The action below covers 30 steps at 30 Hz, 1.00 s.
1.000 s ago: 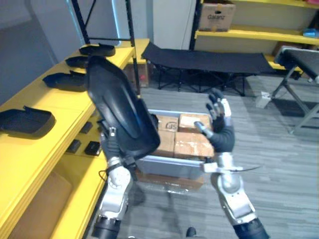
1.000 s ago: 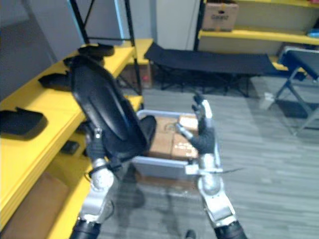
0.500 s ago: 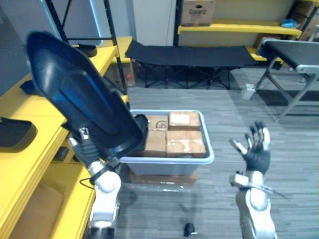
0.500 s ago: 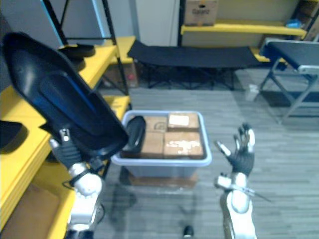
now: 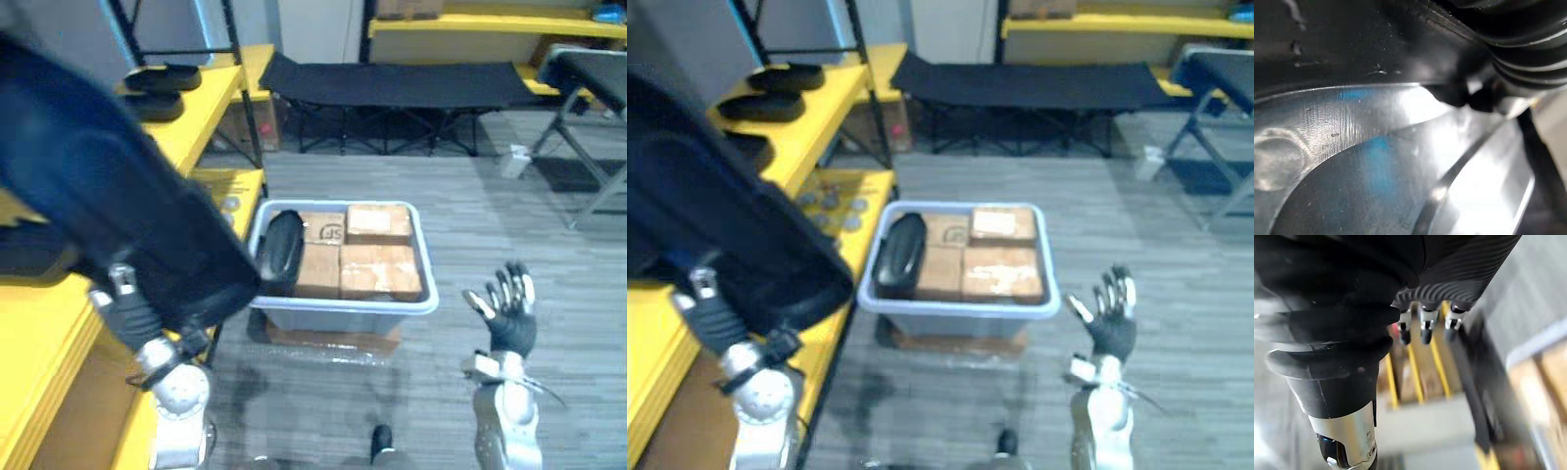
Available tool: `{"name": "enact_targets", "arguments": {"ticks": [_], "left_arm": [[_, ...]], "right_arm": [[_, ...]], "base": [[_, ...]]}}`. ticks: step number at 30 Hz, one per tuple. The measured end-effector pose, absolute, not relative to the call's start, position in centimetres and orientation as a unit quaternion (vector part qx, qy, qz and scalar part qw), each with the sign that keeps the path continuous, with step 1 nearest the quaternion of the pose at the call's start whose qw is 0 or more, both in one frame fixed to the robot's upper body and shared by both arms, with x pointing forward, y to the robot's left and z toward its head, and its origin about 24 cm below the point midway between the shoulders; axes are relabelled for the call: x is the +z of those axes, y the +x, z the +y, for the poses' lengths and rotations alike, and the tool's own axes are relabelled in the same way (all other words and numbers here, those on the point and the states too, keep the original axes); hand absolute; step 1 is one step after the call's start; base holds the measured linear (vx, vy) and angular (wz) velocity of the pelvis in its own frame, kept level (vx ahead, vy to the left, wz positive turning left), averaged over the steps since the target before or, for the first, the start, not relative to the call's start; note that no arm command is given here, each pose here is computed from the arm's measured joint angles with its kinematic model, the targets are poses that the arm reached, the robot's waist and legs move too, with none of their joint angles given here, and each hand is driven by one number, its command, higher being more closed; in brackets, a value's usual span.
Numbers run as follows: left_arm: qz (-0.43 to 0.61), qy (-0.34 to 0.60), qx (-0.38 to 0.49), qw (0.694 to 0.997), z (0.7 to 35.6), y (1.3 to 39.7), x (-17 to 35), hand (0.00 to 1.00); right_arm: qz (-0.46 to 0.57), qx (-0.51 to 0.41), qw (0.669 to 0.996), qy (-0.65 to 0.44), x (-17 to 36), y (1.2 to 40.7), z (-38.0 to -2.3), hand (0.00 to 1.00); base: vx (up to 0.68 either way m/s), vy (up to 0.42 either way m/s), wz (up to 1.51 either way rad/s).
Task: Walk over and take plastic housings, then place them on the shelf
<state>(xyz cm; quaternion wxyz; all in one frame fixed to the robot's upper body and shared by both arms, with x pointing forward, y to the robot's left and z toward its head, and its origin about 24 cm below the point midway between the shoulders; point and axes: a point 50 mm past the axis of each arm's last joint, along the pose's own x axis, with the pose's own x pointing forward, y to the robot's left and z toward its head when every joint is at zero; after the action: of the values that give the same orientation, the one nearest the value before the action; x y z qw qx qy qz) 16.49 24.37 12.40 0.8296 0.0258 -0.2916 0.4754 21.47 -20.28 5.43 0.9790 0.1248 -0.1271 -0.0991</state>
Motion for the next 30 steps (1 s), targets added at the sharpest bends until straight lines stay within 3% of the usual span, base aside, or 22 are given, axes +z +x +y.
{"name": "enact_targets", "arguments": {"ticks": [3, 6, 9, 15, 19, 24, 30], "left_arm": [[-0.302, 0.058, 0.542, 0.782, 26.5, 13.2, 13.3, 1.0], [-0.276, 0.097, 0.586, 0.756, 27.7, 10.3, 12.8, 1.0], [-0.252, 0.112, 0.609, 0.744, 28.2, 8.4, 12.1, 1.0], [-0.276, 0.092, 0.544, 0.787, 27.8, 8.5, 12.5, 1.0], [-0.274, 0.072, 0.536, 0.795, 27.7, 8.7, 12.3, 1.0], [-0.247, 0.017, 0.515, 0.82, 27.1, 10.3, 10.9, 1.0], [-0.256, -0.005, 0.497, 0.829, 26.8, 10.9, 11.0, 1.0]], "right_arm": [[-0.135, 0.005, 0.981, 0.14, 6.5, 23.3, -15.4, 0.0], [-0.146, 0.068, 0.976, 0.145, 7.8, 25.1, -11.7, 0.0], [-0.154, 0.08, 0.974, 0.143, 8.5, 25.8, -10.5, 0.0], [-0.137, 0.056, 0.985, 0.094, 8.1, 26.0, -9.8, 0.0], [-0.13, 0.059, 0.987, 0.08, 7.6, 25.8, -10.6, 0.0], [-0.099, 0.013, 0.993, 0.062, 5.7, 24.2, -14.5, 0.0], [-0.118, 0.043, 0.991, 0.054, 6.1, 23.7, -14.4, 0.0]], "base": [[0.07, 0.029, 1.1], [0.08, 0.078, 1.1], [0.1, 0.101, 1.05], [0.07, 0.135, 0.48], [-0.03, -0.011, -0.41], [-0.09, -0.015, 0.29], [-0.07, 0.023, 0.21]]}}
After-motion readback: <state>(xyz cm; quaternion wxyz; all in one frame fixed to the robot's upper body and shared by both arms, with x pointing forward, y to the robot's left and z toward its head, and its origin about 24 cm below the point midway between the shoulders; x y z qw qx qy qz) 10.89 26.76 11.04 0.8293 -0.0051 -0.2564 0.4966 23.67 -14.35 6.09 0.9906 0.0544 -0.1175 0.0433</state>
